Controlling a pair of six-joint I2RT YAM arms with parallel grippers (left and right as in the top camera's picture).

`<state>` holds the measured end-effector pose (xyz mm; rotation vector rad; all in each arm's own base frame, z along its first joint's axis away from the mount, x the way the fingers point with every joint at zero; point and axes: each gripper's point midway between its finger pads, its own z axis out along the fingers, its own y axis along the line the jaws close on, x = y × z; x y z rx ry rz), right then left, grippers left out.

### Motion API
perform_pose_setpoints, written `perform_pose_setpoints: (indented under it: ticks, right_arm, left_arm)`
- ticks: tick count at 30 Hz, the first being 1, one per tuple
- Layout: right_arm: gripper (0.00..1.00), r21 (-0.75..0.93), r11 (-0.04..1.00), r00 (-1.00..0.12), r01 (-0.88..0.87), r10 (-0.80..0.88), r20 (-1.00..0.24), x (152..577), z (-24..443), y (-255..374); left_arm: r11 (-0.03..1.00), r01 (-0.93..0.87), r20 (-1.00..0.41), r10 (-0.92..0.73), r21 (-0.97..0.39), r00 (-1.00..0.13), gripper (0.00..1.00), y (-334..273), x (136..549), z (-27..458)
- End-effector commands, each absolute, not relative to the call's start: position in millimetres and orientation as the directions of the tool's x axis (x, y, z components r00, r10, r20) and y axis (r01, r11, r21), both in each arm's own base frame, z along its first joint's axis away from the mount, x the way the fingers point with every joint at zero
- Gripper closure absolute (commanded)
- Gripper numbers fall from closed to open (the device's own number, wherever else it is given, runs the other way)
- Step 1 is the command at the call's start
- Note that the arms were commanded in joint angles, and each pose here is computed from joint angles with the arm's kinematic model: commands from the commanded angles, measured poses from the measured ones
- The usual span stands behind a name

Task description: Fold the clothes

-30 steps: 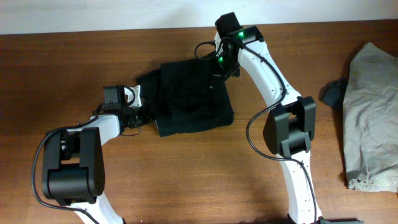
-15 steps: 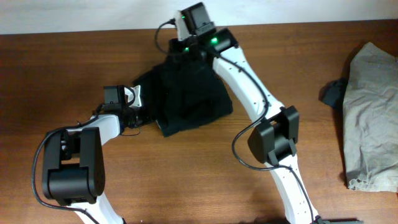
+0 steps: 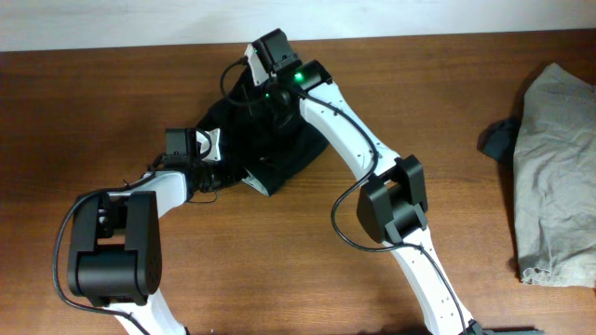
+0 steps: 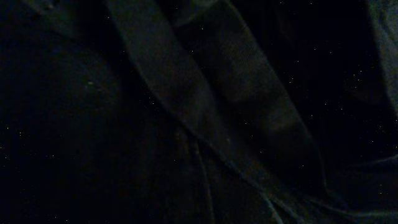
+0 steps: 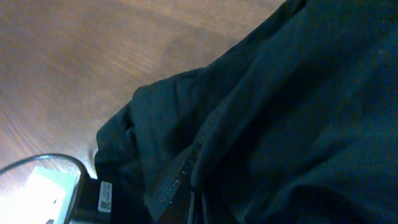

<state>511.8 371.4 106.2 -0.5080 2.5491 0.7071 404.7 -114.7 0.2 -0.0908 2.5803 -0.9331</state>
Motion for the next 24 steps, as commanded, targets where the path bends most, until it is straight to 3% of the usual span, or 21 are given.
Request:
perform_pose_setpoints:
  ticks: [1, 4, 5, 7, 8, 10, 13, 15, 18, 20, 24]
  right_arm:
    - [0.96, 0.383, 0.726, -0.779, -0.571, -0.332, -0.532, 491, 110, 398]
    - [0.93, 0.372, 0.723, -0.769, -0.582, -0.34, -0.542, 489, 111, 404]
    - [0.72, 0.371, 0.721, -0.764, -0.585, -0.337, -0.55, 490, 113, 405]
    - [0.57, 0.391, 0.694, -0.746, -0.604, -0.321, -0.583, 494, 130, 407]
    - [0.38, 0.395, 0.675, -0.728, -0.624, -0.317, -0.608, 497, 143, 406]
    - [0.3, 0.373, 0.671, -0.675, -0.641, -0.261, -0.69, 513, 199, 390]
    - [0.11, 0.3, 0.709, -0.595, -0.639, -0.208, -0.776, 529, 266, 351]
    - [0.09, 0.26, 0.786, -0.625, -0.561, -0.196, -0.756, 535, 272, 315]
    - [0.18, 0.271, 0.838, -0.761, -0.473, -0.234, -0.605, 516, 235, 279]
    - [0.24, 0.247, 0.835, -0.799, -0.491, -0.319, -0.51, 495, 210, 271]
    - [0.22, 0.241, 0.814, -0.826, -0.528, -0.426, -0.37, 457, 180, 278]
  left_arm:
    - [0.805, 0.031, -0.3, -0.184, -0.592, -0.936, 0.99, -112, 395, -21]
    - [0.805, 0.031, -0.299, -0.184, -0.592, -0.936, 0.99, -112, 395, -21]
    - [0.805, 0.031, -0.298, -0.184, -0.593, -0.937, 1.0, -112, 395, -21]
    - [0.805, 0.031, -0.298, -0.184, -0.593, -0.937, 0.99, -112, 395, -21]
    - [0.805, 0.031, -0.298, -0.184, -0.593, -0.937, 1.0, -112, 395, -21]
    - [0.805, 0.03, -0.299, -0.185, -0.593, -0.936, 0.99, -111, 395, -21]
    - [0.805, 0.03, -0.299, -0.185, -0.593, -0.936, 0.99, -111, 395, -21]
    - [0.803, 0.032, -0.3, -0.185, -0.595, -0.936, 0.99, -111, 395, -20]
    - [0.801, 0.033, -0.319, -0.2, -0.598, -0.926, 0.99, -106, 399, -11]
    - [0.802, 0.036, -0.345, -0.216, -0.597, -0.913, 1.0, -99, 405, 0]
    - [0.803, 0.024, -0.379, -0.254, -0.596, -0.89, 0.99, -81, 412, 16]
